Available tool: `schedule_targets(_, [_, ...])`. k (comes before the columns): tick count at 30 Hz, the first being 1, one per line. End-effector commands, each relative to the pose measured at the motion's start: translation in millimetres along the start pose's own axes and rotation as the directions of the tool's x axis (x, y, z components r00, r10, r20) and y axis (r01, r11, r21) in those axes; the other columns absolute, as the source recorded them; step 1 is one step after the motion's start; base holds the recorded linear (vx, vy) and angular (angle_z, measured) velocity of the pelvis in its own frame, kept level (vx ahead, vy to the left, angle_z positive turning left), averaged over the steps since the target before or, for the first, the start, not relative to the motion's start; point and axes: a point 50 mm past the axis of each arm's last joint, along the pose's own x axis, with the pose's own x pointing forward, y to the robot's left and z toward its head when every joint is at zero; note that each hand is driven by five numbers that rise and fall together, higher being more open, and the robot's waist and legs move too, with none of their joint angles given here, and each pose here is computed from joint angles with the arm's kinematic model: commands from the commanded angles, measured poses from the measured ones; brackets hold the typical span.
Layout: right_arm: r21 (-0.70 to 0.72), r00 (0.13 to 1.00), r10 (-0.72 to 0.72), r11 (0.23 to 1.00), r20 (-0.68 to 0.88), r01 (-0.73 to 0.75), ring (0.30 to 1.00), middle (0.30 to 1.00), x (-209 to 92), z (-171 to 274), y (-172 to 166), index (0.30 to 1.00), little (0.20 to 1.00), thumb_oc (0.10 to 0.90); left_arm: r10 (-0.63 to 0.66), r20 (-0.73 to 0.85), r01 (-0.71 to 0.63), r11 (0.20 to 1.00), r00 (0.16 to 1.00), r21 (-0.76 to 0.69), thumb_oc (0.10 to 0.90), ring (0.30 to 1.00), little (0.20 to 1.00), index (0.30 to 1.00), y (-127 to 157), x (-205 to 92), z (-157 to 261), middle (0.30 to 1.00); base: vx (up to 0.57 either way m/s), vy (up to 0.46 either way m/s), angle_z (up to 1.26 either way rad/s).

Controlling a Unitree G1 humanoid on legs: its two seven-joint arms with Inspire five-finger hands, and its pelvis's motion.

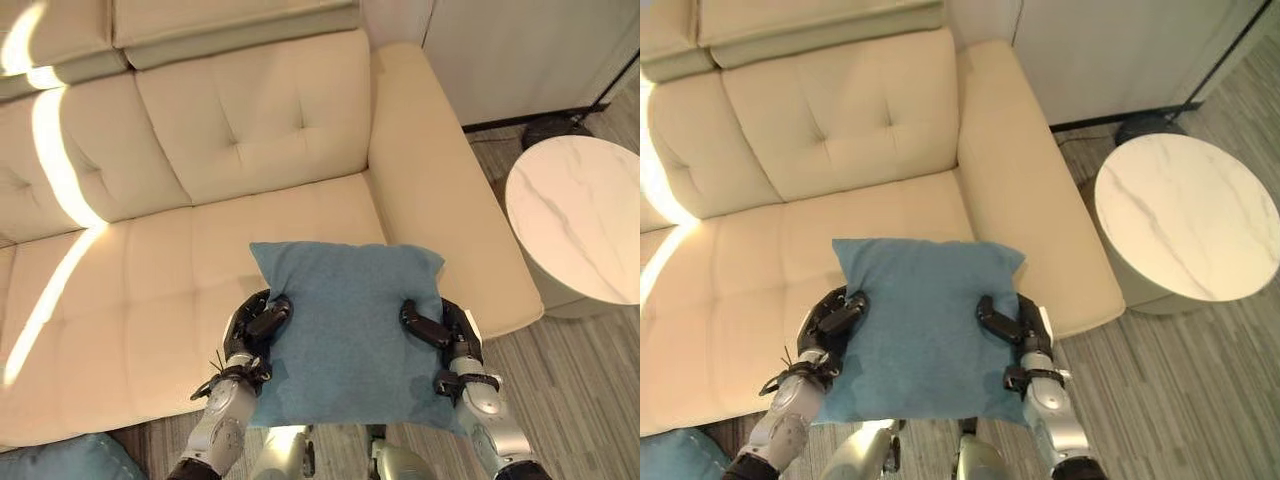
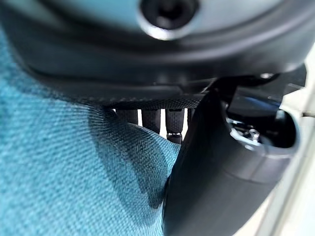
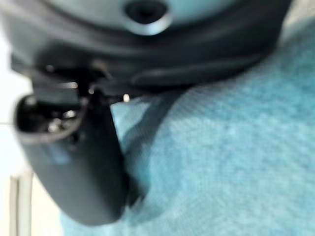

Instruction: Pick up all the scattered cushions and arrange them neatly on the sofa.

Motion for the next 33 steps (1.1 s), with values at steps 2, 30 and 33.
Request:
schedule_targets(2, [0.086,0.932,0.160,0.976,0.324,-0.198,0.300,0.300,-6.4,59.2,33.0,0.300,0.300,0.400,-0.361,0.150,0.364,0.931,0.920,0.013,0.400,0.300,0.300,0.300,-66.0,1.4,27.4,0.300,-0.12,-0.058,0.57])
schedule_targets(30, [0.115,0.915,0.177,0.966,0.364,-0.233,0.300,0.300,-5.0,71.5,45.3,0.300,0.300,0.400,-0.403,0.147,0.376,0.909,0.903,0.178,0.400,0.300,0.300,0.300,-58.6,-2.8,36.9,0.300,0.04,0.120,0.44])
schedule_targets(33, [0.089,0.921,0.193,0.968,0.339,-0.236,0.300,0.300,-5.3,66.0,45.0,0.300,0.300,0.400,-0.393,0.142,0.368,0.913,0.908,0.173,0.400,0.300,0.300,0.300,-56.4,-4.1,33.6,0.300,0.24,0.006,-0.33])
